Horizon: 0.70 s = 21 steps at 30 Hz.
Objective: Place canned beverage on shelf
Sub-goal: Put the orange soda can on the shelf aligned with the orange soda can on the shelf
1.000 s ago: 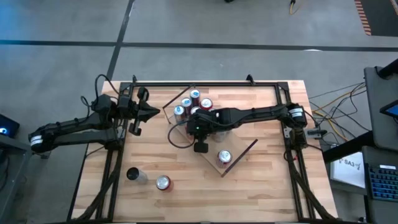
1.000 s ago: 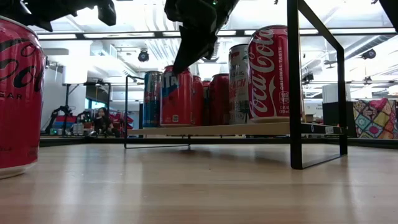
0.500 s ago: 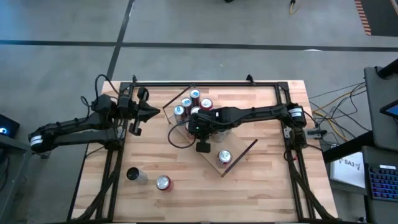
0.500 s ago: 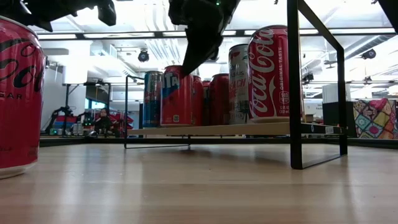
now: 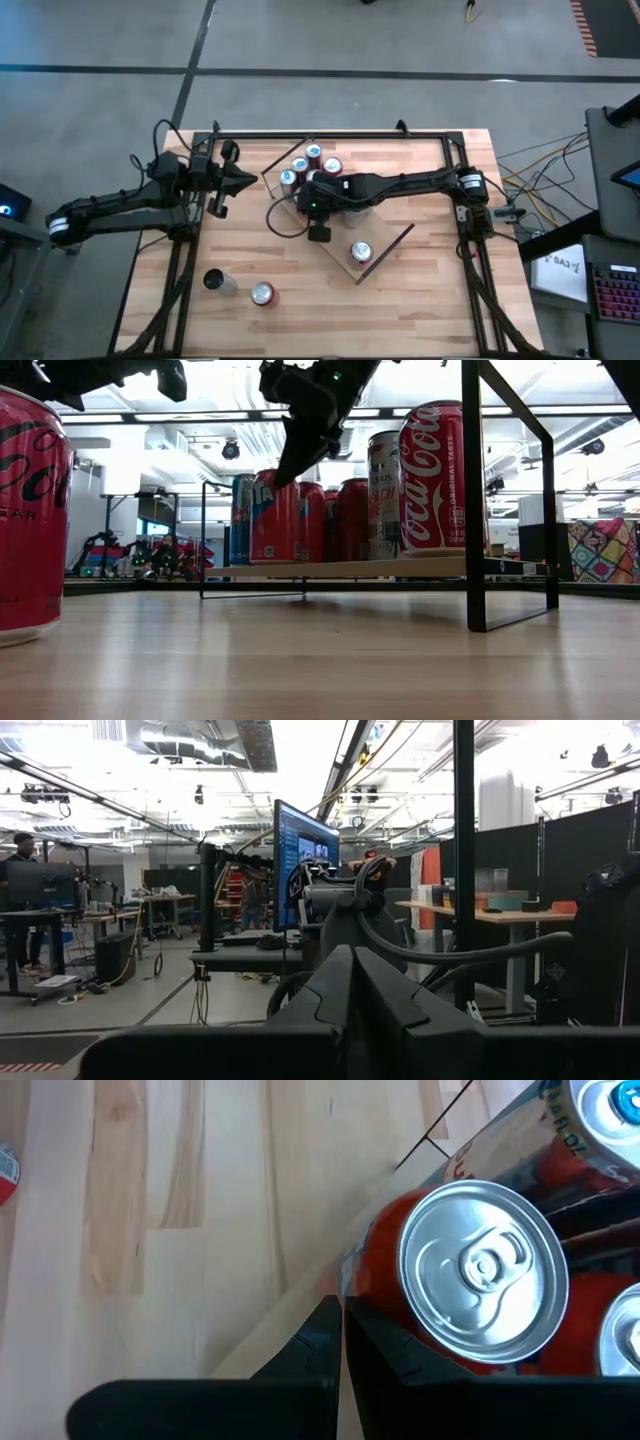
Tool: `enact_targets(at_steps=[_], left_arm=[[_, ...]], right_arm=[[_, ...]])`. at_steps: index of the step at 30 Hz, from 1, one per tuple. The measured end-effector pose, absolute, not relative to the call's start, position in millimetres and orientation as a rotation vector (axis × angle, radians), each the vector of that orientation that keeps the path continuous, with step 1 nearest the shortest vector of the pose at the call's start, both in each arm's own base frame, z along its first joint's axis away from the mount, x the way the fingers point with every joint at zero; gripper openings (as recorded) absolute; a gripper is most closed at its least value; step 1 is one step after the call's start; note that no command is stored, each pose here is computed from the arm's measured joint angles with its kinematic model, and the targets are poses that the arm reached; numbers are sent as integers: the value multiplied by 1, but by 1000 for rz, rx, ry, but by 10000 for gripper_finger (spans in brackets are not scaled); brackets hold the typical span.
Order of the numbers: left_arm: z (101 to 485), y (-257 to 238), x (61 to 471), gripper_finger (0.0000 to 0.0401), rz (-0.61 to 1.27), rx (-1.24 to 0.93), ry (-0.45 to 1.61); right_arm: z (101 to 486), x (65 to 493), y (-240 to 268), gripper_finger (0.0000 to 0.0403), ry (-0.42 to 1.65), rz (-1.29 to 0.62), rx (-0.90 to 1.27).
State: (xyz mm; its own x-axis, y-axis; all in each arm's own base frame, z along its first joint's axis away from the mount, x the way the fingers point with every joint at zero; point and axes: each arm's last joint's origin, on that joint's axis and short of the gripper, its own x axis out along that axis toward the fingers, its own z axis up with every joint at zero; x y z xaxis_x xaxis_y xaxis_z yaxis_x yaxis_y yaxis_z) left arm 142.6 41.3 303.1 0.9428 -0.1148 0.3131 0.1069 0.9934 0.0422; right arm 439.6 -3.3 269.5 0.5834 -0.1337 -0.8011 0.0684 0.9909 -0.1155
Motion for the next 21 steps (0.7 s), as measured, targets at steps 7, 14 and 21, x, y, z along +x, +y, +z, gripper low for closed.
enact_targets(at_steps=[7, 14, 21], left_arm=[[303, 41, 143, 0, -113, 25, -321], [303, 41, 143, 0, -113, 25, -321], [303, 41, 143, 0, -113, 25, -321]], right_arm=[[277, 437, -3, 9, 923, -119, -71], [290, 430, -5, 9, 897, -177, -98], [299, 425, -24, 9, 878, -248, -89]])
